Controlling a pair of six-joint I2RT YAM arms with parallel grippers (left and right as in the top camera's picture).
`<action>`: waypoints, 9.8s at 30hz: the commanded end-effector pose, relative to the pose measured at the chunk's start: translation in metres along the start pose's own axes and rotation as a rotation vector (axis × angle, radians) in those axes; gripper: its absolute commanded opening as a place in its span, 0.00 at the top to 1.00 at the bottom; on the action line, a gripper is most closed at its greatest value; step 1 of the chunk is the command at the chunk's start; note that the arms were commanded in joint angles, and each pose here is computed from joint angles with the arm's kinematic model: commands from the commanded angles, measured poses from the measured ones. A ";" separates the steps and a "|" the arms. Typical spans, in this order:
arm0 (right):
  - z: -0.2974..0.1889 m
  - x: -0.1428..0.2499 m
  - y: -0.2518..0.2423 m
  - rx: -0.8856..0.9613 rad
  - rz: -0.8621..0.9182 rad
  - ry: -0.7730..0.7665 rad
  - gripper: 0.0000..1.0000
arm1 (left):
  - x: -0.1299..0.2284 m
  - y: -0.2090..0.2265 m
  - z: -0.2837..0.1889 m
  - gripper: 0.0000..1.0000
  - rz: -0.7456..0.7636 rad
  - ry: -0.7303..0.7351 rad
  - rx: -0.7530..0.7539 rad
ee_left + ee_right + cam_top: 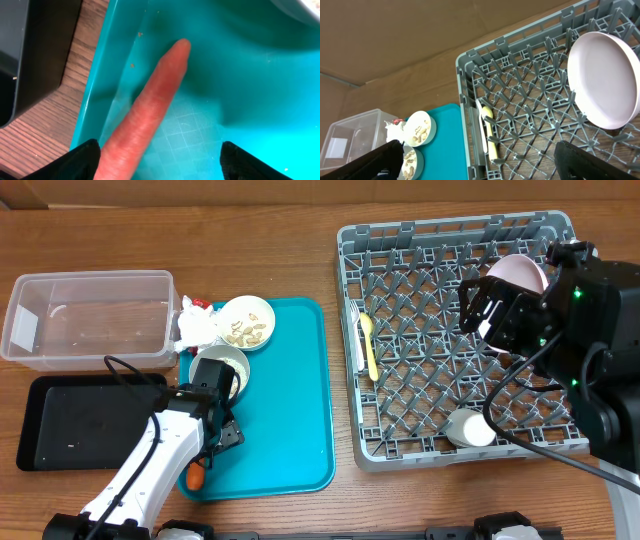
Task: Sort waste into correct bins and load items into the dishwasher rack
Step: 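Grasp the orange carrot on the teal tray with the left gripper, then carry the carrot left and drop it onto the black tray, then reach the left gripper to the front rice bowl and grasp its rim, then lift the bowl and tip its rice onto the black tray, then carry the emptied white bowl with the left gripper over the rack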
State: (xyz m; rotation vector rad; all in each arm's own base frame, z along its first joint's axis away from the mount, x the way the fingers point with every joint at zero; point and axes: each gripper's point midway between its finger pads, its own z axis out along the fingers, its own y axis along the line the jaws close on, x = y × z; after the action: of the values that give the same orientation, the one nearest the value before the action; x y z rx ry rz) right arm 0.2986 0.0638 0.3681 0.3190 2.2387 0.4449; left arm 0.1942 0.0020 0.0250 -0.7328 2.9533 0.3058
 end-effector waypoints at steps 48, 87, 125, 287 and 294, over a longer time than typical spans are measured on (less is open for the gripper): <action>-0.002 -0.005 0.000 0.002 -0.005 -0.020 0.00 | -0.083 0.053 -0.075 0.96 -0.184 -0.213 -0.139; -0.002 -0.003 -0.001 0.006 -0.005 -0.012 0.00 | -0.137 0.064 -0.097 0.45 -0.141 -0.054 0.128; -0.002 0.008 -0.007 0.031 -0.001 0.035 0.00 | -0.088 -0.128 -0.008 0.96 0.368 0.125 0.147; -0.003 0.010 -0.012 0.058 0.011 0.037 0.00 | -0.062 -0.297 -0.283 0.96 0.618 -0.552 1.861; -0.003 0.011 -0.013 0.061 0.012 0.044 0.00 | -0.049 -0.340 -0.258 0.96 0.629 -0.453 1.896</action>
State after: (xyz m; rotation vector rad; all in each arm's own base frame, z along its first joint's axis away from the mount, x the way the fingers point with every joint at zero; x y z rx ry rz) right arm 0.2887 0.0564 0.3518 0.3533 2.3133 0.3863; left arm 0.3775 -0.3114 0.2216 0.5032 1.6350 -1.6414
